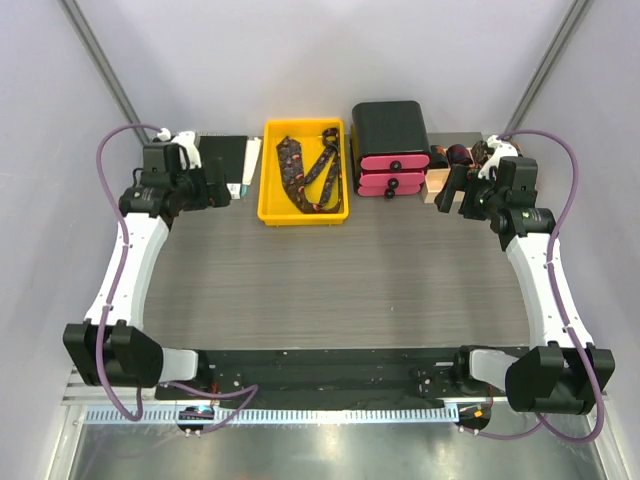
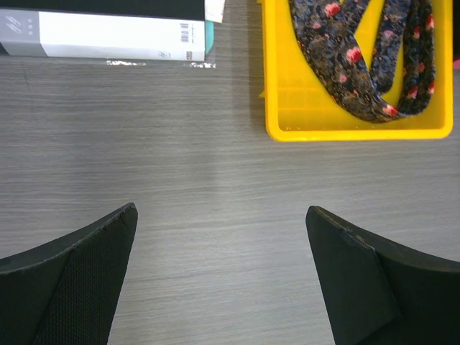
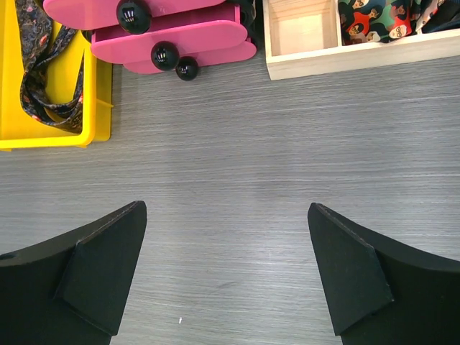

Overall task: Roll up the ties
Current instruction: Pick up the tie from the storage box.

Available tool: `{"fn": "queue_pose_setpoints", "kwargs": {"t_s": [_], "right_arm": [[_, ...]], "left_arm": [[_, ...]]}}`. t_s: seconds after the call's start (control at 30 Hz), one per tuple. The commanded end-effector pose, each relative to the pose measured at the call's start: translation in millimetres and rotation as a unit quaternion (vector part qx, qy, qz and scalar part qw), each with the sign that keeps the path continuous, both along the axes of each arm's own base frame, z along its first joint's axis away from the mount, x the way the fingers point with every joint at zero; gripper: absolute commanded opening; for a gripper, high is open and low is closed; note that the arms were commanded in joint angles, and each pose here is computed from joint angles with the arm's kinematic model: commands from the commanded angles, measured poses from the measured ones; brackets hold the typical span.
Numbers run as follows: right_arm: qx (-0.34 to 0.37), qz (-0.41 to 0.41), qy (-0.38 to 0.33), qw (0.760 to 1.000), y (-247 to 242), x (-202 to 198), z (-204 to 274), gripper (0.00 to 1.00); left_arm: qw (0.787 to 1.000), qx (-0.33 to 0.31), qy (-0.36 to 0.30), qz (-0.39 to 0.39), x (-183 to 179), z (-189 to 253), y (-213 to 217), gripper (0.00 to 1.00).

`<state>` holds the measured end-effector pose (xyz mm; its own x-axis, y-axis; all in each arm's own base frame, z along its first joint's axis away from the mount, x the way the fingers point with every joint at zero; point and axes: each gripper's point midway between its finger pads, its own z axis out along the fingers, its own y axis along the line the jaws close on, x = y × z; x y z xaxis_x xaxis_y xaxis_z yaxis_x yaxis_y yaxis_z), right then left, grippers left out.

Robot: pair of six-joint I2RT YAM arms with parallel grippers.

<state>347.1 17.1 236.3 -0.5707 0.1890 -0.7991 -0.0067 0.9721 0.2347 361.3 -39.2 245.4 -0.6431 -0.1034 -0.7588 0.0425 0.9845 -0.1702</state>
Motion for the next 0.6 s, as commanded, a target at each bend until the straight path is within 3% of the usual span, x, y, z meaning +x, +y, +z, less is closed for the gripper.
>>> {"fn": "queue_pose_setpoints", "kwargs": {"t_s": [0.0,0.27,0.3,0.5,0.57], "right_arm": [[0.005,0.011,-0.024,1.000,3.6,4.4,17.5,1.00],[0.020,0.007,-0.016,1.000,1.4,12.1,13.7,1.00],[0.022,0.007,-0.013,1.000,1.3,13.0,11.4,1.00],[0.034,0.006,0.010,0.999,-1.0,20.2,-3.8,1.00],[0.038,0.007,0.013,0.999,-1.2,23.4,-4.9,1.00]], "left_arm": [[1.000,0.013,-0.026,0.010,33.0,10.9,0.1,1.00],[0.998,-0.006,-0.055,-0.034,115.3,18.0,-58.5,1.00],[0.998,-0.004,-0.043,-0.040,128.4,1.8,-66.6,1.00],[0.986,-0.049,-0.110,-0.117,191.7,7.5,-134.6,1.00],[0.981,-0.073,-0.090,-0.153,205.9,-25.6,-159.2,1.00]]}}
